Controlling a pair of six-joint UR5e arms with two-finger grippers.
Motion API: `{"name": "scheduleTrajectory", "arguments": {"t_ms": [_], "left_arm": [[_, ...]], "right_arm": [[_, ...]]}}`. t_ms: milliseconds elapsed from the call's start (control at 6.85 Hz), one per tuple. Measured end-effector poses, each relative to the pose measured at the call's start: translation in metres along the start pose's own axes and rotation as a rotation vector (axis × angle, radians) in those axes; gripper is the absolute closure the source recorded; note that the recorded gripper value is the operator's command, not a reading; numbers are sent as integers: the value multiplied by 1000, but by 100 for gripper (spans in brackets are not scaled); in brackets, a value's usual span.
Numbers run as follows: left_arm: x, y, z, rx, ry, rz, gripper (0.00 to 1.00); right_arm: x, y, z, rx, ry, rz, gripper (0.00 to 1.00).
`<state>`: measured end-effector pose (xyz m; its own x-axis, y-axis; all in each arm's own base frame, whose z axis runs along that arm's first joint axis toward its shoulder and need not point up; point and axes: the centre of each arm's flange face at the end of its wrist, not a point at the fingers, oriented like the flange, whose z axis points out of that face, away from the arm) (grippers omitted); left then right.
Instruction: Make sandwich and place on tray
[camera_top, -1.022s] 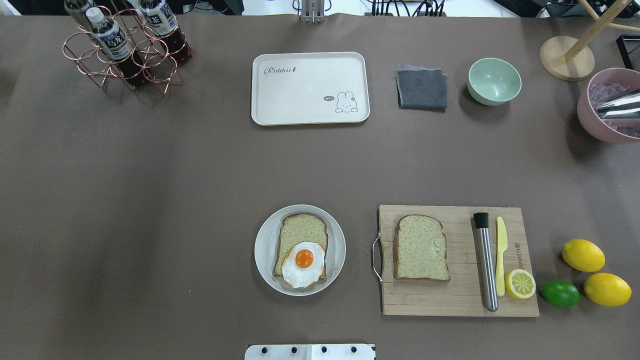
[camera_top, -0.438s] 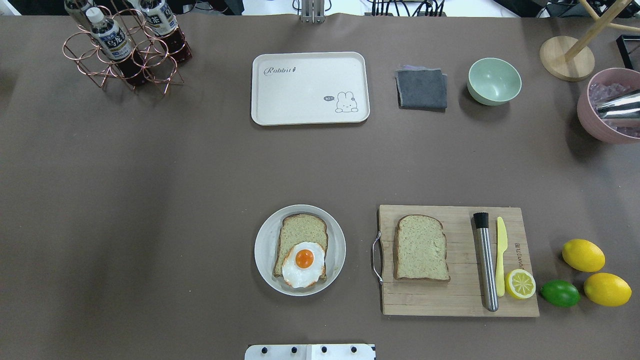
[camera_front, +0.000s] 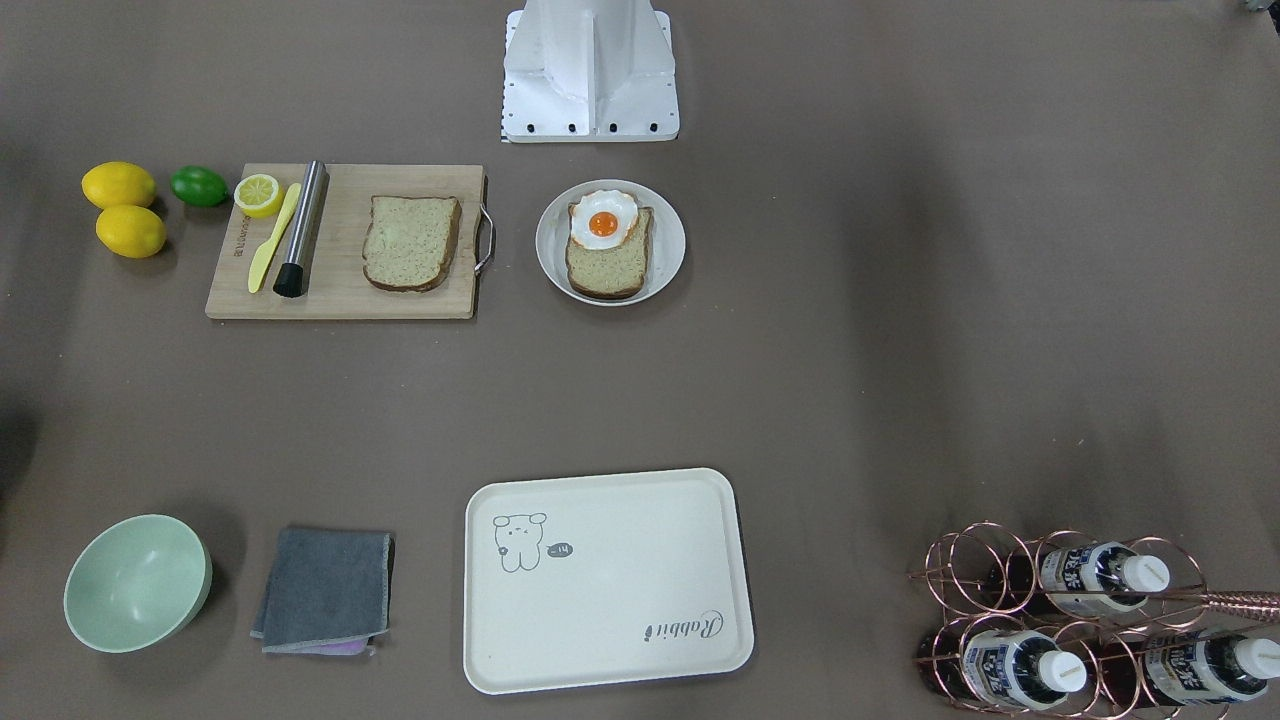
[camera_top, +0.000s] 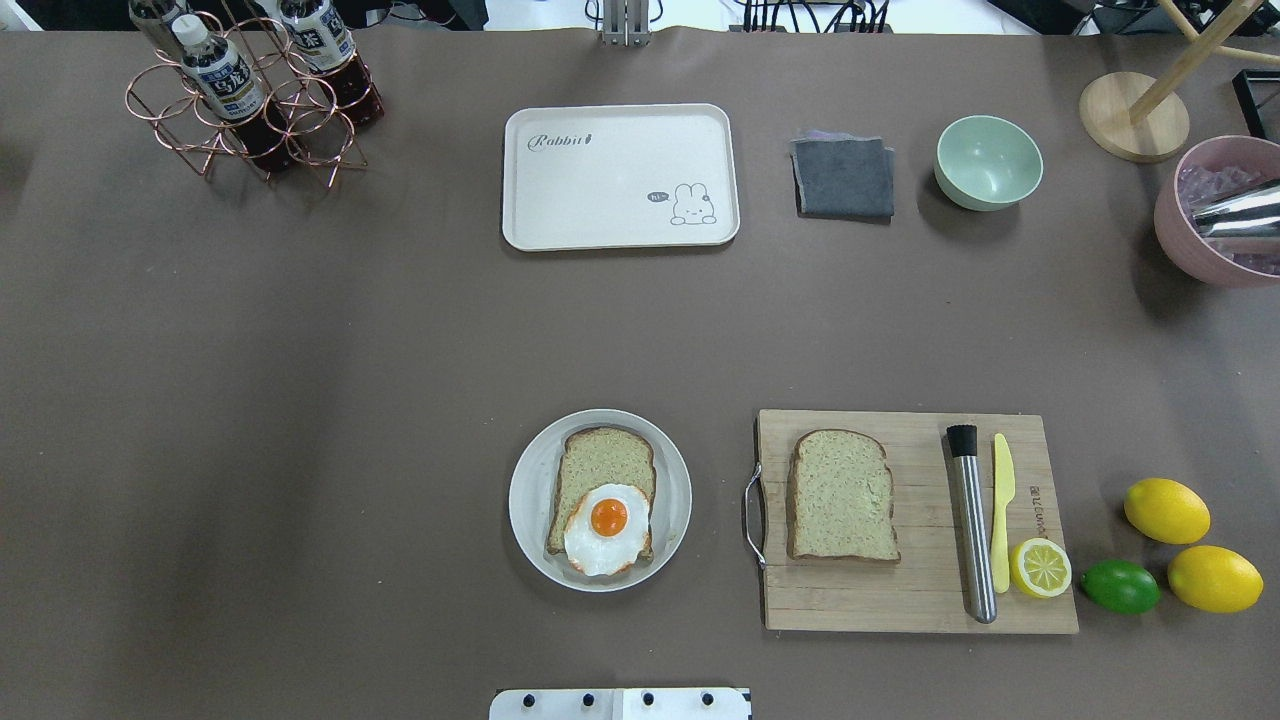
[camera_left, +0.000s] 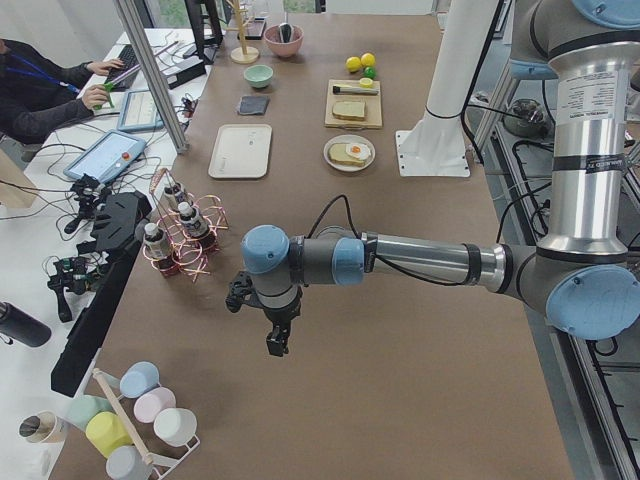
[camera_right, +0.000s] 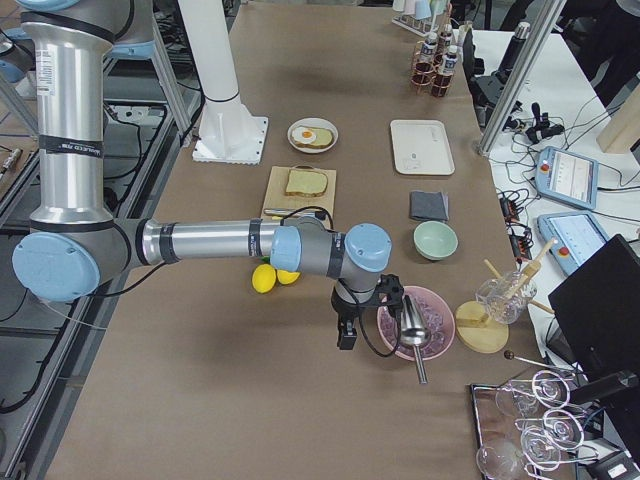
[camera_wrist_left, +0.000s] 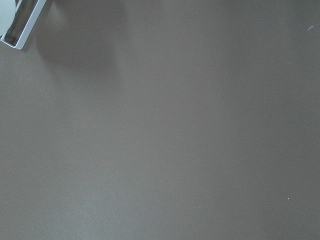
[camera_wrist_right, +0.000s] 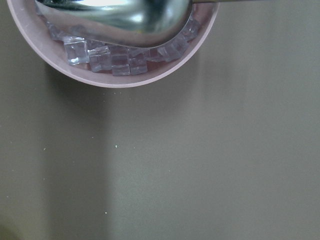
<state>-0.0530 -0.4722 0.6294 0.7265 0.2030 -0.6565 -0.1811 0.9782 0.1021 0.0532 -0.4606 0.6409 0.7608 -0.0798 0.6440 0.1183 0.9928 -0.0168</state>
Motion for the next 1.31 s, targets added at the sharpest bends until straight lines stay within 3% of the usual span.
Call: {"name": "scheduleTrajectory", "arguments": {"t_ms": [1022,1314], "left_arm": [[1,0,-1,2,0,2,1],[5,-1,-1,9,35,1,1]], "right_arm": [[-2,0,-1,4,-17,-2,0],[-4,0,0,4,-40,1,0]]}}
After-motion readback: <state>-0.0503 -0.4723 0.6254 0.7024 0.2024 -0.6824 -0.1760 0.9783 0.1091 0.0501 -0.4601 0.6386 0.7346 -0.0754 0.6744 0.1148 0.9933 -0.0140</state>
